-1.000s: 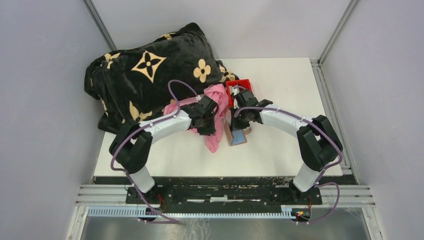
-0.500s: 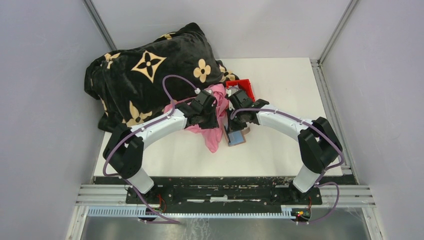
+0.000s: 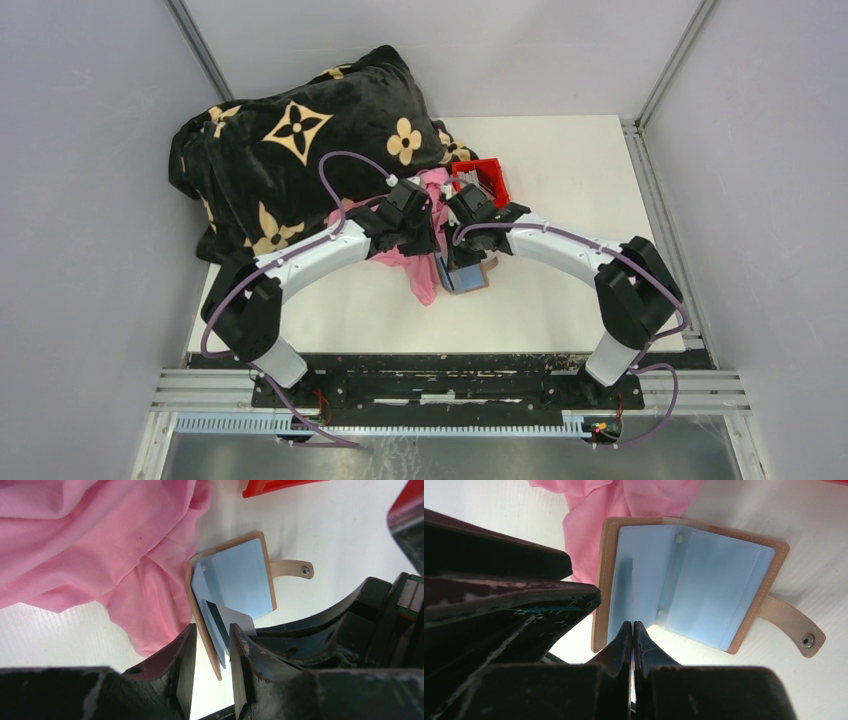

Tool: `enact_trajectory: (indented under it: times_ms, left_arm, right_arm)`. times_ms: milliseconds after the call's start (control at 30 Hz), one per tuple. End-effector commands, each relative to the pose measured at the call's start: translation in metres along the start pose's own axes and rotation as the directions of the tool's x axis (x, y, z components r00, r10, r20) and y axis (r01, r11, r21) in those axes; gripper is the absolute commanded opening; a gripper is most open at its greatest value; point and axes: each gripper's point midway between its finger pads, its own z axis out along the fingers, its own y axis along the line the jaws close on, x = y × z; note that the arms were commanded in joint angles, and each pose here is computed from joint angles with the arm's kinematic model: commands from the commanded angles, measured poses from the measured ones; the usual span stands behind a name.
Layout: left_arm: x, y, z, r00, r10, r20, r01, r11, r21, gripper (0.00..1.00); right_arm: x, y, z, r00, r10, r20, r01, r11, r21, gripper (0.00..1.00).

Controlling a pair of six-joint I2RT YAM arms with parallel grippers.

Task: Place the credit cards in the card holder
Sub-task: Open the card holder at the center of the board.

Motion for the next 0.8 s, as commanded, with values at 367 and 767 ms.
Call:
enact_trajectory:
  times_ms: [367,767]
  left_arm:
    - [0.002,-0.006,0.000,0.998,-0.055,0.009,0.055,0.997,0.052,0.38]
    - [0.014,0.001,0.012,0.996,-0.084,-0.016,0.085,0.996,0.038,0.37]
  right_arm:
    - [-0.007,0.023,0.000,0.999,-0.013,0.042,0.015,0.999,-0.036,0.01]
    - [0.008,0.019,0.016,1.000,0.011,0.000,-0.011,0.999,-0.038,0.01]
